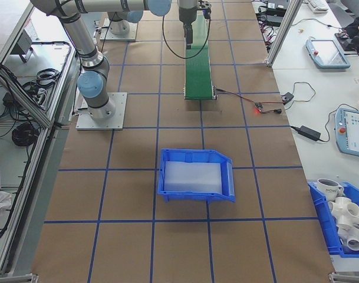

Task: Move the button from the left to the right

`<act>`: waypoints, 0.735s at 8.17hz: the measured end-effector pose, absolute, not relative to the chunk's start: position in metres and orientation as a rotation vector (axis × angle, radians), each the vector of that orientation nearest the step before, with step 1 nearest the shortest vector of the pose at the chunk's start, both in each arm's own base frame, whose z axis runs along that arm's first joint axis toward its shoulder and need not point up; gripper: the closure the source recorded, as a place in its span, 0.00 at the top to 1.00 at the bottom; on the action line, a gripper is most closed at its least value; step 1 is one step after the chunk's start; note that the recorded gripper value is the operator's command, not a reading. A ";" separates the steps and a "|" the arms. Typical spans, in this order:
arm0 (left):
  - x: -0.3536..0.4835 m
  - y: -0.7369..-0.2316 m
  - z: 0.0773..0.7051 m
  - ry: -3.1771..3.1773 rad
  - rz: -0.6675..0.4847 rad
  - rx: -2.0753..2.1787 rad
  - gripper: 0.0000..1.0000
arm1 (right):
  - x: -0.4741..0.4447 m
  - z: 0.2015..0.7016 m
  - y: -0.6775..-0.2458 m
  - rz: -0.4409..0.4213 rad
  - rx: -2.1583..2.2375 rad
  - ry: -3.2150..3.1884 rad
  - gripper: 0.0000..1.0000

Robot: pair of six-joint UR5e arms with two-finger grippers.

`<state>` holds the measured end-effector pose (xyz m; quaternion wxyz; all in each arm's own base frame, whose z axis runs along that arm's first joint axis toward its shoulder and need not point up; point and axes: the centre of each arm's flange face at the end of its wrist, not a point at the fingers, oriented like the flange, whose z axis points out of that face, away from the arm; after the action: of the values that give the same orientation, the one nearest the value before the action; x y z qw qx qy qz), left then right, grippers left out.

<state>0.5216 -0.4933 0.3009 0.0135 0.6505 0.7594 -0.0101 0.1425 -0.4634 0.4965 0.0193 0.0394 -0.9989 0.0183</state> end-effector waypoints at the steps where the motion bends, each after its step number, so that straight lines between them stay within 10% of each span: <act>1: 0.529 -0.495 0.281 2.353 -0.039 2.075 1.00 | 0.142 0.497 -0.463 0.057 0.122 -3.099 1.00; 6: 0.552 -0.481 0.220 2.432 -0.015 2.111 1.00 | 0.142 0.496 -0.463 0.055 0.122 -3.097 1.00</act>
<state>0.5523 -0.4811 0.2203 -0.0395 0.6549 0.7546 -0.0046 0.1422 -0.4631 0.4964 0.0208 0.0394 -0.9988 0.0177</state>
